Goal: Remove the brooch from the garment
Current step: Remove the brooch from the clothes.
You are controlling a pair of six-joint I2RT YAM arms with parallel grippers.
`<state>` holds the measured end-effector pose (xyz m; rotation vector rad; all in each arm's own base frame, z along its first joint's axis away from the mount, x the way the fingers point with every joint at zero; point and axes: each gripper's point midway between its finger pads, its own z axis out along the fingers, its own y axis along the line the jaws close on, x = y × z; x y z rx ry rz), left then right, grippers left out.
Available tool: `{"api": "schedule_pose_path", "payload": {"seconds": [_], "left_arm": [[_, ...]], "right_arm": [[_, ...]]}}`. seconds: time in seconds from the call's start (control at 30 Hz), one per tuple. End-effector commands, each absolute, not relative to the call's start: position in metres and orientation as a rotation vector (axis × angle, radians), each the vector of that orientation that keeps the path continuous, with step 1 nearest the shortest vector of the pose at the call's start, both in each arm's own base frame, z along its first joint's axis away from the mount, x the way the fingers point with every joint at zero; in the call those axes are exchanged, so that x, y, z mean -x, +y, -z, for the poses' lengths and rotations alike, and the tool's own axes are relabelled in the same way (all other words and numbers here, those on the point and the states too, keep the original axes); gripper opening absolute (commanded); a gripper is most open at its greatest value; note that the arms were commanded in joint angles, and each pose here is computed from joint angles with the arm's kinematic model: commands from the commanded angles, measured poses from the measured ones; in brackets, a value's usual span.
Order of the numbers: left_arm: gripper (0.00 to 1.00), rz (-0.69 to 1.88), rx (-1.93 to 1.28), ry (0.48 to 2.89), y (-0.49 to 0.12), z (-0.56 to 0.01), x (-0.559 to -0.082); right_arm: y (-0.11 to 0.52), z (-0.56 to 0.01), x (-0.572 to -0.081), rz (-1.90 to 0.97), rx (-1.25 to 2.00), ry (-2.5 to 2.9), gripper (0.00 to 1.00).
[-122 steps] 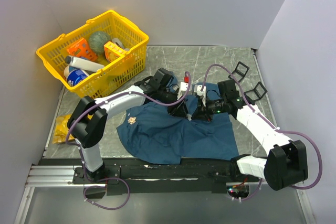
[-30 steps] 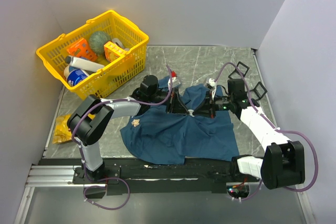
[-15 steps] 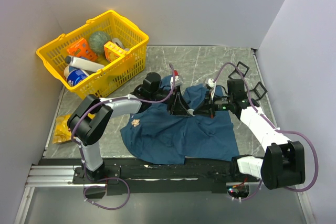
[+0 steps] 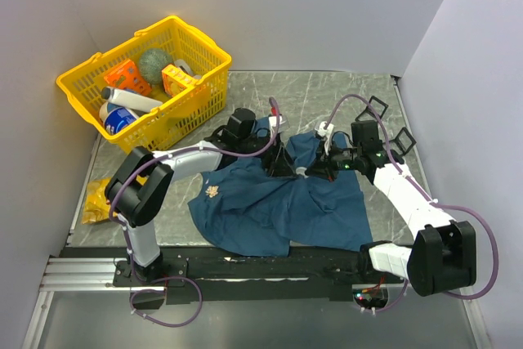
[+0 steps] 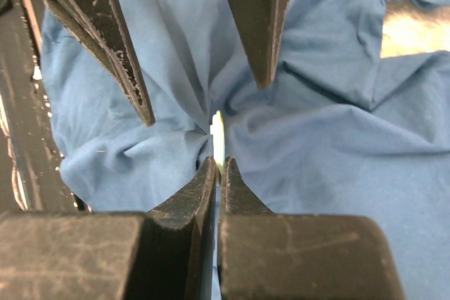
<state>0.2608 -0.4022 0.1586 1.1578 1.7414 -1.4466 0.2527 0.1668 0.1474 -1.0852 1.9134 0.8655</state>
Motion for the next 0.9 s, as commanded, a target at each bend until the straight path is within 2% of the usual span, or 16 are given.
{"api": "schedule_pose_path", "payload": {"seconds": [0.0, 0.67, 0.77, 0.87], "left_arm": [[0.75, 1.337, -1.22, 1.706, -0.406, -0.163, -0.263], [0.77, 1.166, -1.36, 1.739, -0.432, -0.13, -0.246], [0.75, 1.143, -1.35, 1.753, -0.432, -0.126, -0.249], [0.69, 1.128, -1.349, 1.766, -0.432, -0.121, -0.251]], "right_arm": [[0.162, -0.161, -0.267, -0.767, 1.087, 1.889, 0.0], [0.16, -0.166, -0.271, -0.737, 1.068, 1.891, 0.0], [0.16, -0.168, -0.269, -0.744, 1.072, 1.884, 0.0], [0.162, -0.171, -0.267, -0.762, 1.077, 1.873, 0.0]]}}
